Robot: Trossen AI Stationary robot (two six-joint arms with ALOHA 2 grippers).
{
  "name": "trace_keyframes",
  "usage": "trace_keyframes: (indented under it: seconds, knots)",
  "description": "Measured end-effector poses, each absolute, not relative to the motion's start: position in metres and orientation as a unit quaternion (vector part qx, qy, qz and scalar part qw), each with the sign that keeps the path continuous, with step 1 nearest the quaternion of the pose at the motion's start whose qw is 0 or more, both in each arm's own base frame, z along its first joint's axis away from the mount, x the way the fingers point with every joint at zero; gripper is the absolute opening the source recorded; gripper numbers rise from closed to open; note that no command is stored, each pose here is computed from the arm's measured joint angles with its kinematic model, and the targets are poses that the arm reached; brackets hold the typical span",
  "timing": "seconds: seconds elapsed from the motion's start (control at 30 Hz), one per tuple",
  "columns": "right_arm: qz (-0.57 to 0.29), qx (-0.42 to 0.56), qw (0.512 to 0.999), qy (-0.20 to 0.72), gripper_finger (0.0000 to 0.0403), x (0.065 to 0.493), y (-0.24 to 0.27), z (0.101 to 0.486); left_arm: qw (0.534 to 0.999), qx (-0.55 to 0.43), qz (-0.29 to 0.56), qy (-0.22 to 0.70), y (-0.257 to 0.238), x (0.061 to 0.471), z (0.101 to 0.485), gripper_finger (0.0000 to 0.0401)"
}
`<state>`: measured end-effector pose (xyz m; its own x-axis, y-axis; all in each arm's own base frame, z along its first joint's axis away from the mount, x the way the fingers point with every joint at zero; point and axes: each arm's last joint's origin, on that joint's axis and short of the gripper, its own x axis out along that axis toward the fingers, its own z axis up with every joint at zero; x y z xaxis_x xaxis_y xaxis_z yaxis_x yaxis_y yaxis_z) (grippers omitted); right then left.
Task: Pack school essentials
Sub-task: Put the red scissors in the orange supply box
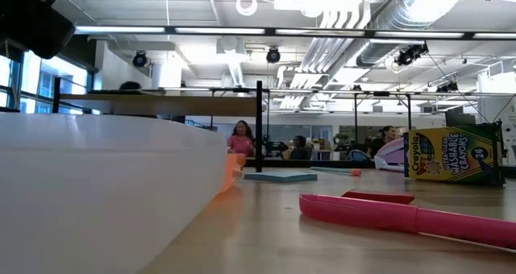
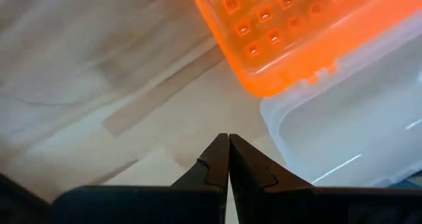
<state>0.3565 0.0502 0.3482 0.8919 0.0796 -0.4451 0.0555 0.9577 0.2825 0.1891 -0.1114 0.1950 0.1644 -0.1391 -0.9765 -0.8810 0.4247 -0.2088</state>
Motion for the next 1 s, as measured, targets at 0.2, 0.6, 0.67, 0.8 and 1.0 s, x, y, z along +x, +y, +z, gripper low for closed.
trace_keyframes:
  seconds: [0.2, 0.6, 0.67, 0.8, 1.0]
  knots:
    - [0.028, 0.180, 0.957, 0.226, 0.0016, 0.354, 0.073, 0.350, 0.658, -0.430, 0.262, 0.559, -0.098, 0.180, 0.214, 0.0000]
    - [0.054, 0.257, 0.934, 0.244, 0.0016, 0.344, 0.123, 0.345, 0.708, -0.398, 0.213, 0.543, -0.067, 0.164, 0.240, 0.0000]
    - [0.046, 0.268, 0.928, 0.253, 0.0016, 0.345, 0.130, 0.339, 0.718, -0.389, 0.211, 0.538, -0.062, 0.163, 0.242, 0.0000]
    - [0.046, 0.290, 0.918, 0.266, 0.0016, 0.350, 0.145, 0.328, 0.732, -0.370, 0.220, 0.528, -0.050, 0.162, 0.244, 0.0000]
    - [0.047, 0.317, 0.901, 0.294, 0.0016, 0.357, 0.165, 0.305, 0.732, -0.351, 0.253, 0.526, -0.032, 0.161, 0.243, 0.0000]
